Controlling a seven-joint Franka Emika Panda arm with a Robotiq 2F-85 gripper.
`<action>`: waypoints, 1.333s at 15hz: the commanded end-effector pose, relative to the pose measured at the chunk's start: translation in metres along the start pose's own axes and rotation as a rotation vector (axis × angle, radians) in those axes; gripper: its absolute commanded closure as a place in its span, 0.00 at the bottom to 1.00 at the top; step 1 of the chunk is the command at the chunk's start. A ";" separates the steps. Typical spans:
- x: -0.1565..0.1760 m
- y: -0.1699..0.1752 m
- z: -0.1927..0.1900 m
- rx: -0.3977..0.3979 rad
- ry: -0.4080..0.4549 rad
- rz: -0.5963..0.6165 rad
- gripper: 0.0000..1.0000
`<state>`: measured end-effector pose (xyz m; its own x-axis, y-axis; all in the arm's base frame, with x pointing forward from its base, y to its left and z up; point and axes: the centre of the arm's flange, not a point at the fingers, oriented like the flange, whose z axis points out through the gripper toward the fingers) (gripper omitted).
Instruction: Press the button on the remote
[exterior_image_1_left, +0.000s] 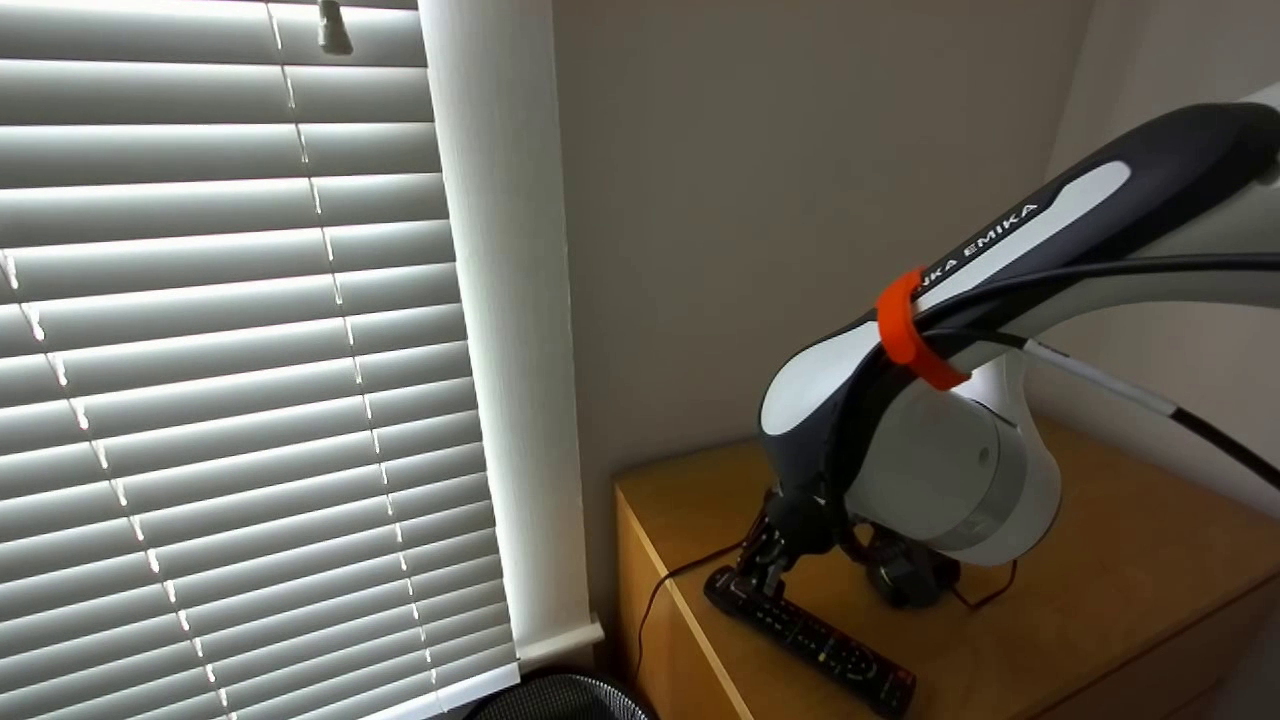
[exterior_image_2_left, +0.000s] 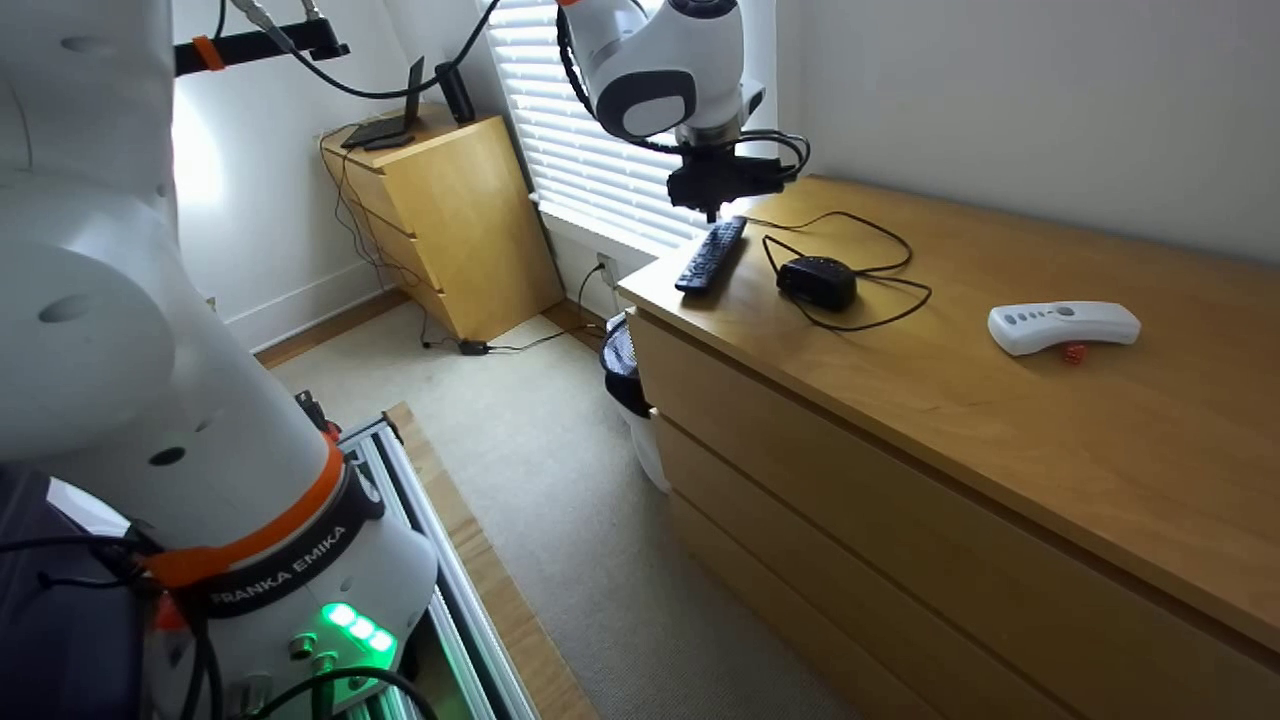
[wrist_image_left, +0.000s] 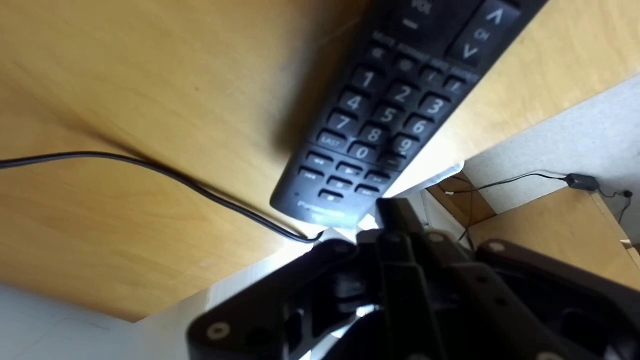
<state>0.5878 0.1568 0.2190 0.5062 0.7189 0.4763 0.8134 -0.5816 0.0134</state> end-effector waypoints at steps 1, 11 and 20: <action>-0.003 0.004 0.005 0.000 0.004 -0.010 1.00; -0.002 0.006 0.007 -0.014 0.008 -0.009 1.00; 0.000 0.011 0.014 -0.037 0.017 -0.017 1.00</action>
<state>0.5958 0.1549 0.2140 0.5005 0.7193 0.4818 0.8117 -0.5834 0.0277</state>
